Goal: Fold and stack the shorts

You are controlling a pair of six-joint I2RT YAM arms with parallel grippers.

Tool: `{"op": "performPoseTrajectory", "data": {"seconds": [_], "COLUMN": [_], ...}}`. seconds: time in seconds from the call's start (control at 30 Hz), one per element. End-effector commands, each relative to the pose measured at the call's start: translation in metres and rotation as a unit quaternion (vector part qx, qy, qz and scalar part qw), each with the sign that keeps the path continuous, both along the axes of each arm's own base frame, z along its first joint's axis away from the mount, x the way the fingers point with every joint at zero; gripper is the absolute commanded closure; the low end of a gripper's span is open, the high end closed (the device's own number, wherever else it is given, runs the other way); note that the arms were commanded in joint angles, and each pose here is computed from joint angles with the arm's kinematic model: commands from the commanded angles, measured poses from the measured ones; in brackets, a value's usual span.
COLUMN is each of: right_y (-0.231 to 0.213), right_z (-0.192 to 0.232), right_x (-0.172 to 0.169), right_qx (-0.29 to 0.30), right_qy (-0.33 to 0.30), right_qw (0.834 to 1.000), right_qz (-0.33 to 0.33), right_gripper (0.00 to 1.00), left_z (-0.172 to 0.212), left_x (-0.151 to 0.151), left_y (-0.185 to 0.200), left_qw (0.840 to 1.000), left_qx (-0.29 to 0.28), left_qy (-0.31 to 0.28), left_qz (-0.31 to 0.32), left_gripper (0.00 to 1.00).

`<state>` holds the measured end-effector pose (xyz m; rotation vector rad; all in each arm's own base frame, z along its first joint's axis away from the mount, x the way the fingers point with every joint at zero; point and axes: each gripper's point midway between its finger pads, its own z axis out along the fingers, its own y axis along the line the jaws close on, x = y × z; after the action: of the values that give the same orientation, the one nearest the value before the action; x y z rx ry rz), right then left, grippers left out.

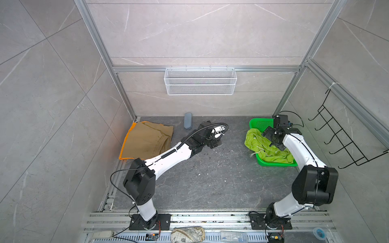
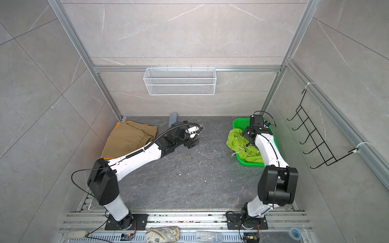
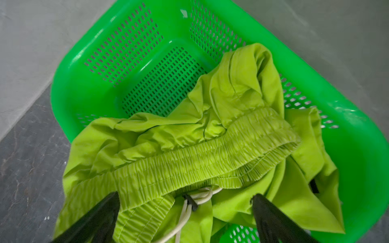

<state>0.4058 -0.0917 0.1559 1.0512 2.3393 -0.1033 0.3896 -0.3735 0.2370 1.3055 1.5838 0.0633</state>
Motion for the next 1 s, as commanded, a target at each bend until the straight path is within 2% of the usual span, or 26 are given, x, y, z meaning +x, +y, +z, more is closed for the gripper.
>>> {"op": "performPoseTrajectory", "data": {"seconds": [0.0, 0.17, 0.33, 0.43, 0.5, 0.57, 0.6, 0.9, 0.97], "right_y": [0.003, 0.0, -0.005, -0.003, -0.002, 0.001, 0.001, 0.005, 0.006], "right_z": [-0.033, -0.07, -0.094, -0.101, -0.102, -0.102, -0.102, -0.113, -0.113], "right_x": [0.006, 0.014, 0.017, 0.024, 0.028, 0.034, 0.035, 0.043, 0.043], "right_qx": [0.044, 0.082, 0.108, 0.124, 0.131, 0.141, 0.142, 0.201, 0.209], "right_qy": [0.018, 0.035, 0.039, 0.022, 0.013, 0.003, 0.0, -0.022, -0.027], "right_qw": [0.999, 0.996, 0.993, 0.992, 0.991, 0.99, 0.99, 0.979, 0.977], "right_qz": [-0.008, -0.017, -0.033, -0.029, -0.028, -0.021, -0.019, -0.004, -0.002], "right_gripper": [0.01, 0.02, 0.13, 0.27, 0.31, 0.41, 0.43, 0.91, 0.95], "left_z": [0.027, 0.009, -0.012, -0.019, -0.024, -0.027, -0.028, -0.035, -0.037], "left_x": [0.003, -0.008, -0.016, -0.018, -0.018, -0.018, -0.017, -0.022, -0.023], "left_y": [-0.03, -0.059, -0.068, -0.07, -0.071, -0.072, -0.072, -0.073, -0.072], "left_qw": [0.998, 0.998, 0.998, 0.998, 0.997, 0.997, 0.996, 0.996, 0.996], "left_qx": [-0.009, -0.003, 0.004, 0.014, 0.026, 0.038, 0.042, 0.063, 0.067], "left_qy": [-0.052, -0.034, -0.002, 0.004, 0.003, -0.001, -0.003, -0.003, 0.0], "left_qz": [-0.026, -0.048, -0.058, -0.064, -0.068, -0.072, -0.072, -0.07, -0.066], "left_gripper": [0.0, 0.0, 0.0, 0.0, 0.0, 0.0, 0.0, 0.0, 0.0]}}
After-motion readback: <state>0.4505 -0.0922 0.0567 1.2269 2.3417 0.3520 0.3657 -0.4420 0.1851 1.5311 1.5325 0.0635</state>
